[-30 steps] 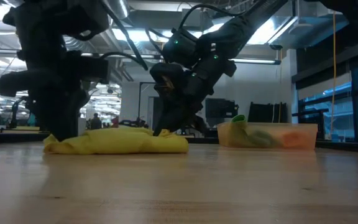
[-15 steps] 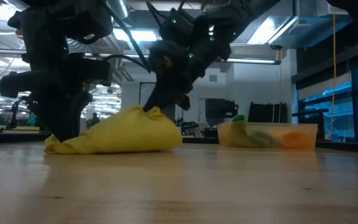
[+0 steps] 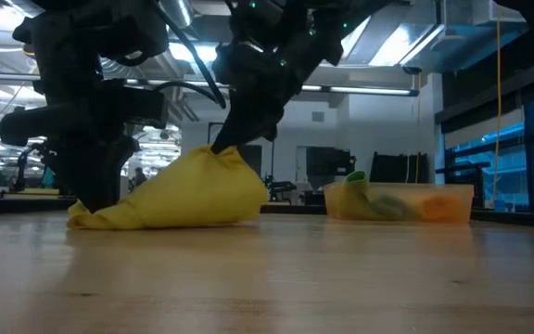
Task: Roll microfiber towels into tight, uniform cylinder then place into a basket
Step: Fold the yellow towel, then put the yellow towel into the bin
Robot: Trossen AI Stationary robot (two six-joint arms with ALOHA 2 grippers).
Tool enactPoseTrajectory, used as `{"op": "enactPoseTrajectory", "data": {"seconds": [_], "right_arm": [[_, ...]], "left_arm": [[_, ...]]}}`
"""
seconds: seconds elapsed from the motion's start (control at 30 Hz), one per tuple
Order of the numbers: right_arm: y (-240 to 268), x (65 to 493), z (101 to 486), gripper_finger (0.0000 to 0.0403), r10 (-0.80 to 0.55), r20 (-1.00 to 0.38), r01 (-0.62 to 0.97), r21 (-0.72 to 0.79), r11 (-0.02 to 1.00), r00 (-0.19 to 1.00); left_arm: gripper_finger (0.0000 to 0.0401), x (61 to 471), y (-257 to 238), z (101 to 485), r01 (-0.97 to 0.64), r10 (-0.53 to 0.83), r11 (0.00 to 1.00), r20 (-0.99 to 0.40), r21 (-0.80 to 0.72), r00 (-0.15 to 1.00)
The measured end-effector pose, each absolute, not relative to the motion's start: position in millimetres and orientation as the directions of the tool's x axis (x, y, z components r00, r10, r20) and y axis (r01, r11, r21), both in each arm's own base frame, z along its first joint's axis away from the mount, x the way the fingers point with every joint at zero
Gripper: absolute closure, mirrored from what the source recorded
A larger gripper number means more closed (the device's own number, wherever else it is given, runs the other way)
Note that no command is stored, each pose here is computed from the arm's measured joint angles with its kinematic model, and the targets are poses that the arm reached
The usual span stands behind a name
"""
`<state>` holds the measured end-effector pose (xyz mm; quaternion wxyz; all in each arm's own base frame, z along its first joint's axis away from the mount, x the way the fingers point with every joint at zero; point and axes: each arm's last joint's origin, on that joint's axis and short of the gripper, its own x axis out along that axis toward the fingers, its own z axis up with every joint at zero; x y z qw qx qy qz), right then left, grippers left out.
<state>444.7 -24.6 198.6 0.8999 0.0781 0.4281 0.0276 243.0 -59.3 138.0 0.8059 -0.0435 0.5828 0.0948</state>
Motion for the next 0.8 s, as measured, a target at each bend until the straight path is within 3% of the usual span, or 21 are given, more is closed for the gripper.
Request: {"op": "enactPoseTrajectory", "data": {"seconds": [0.2,0.43,0.67,0.8], "right_arm": [[-26.1,446.5,203.7,0.0384,0.108,-0.76,0.025,0.16,0.987,0.64],[-25.9,444.0,201.7,0.0301,0.114,-0.781,0.01,0.153,0.988,0.615],[-6.5,443.5,202.4,0.0242,0.318,-0.747,-0.272,0.189,0.944,0.585],[10.6,445.4,198.2,0.0236,0.318,-0.753,-0.386,0.092,0.918,0.576]], "left_arm": [[0.0323,242.9,-59.5,137.8,-0.202,0.098,0.979,-0.948,0.037,0.302],[0.0323,242.9,-59.5,137.8,-0.201,0.097,0.979,-0.949,0.036,0.301],[0.0323,242.9,-59.5,137.8,-0.201,0.096,0.979,-0.949,0.035,0.301],[0.0323,242.8,-59.5,137.6,-0.201,0.095,0.979,-0.949,0.035,0.3]]}}
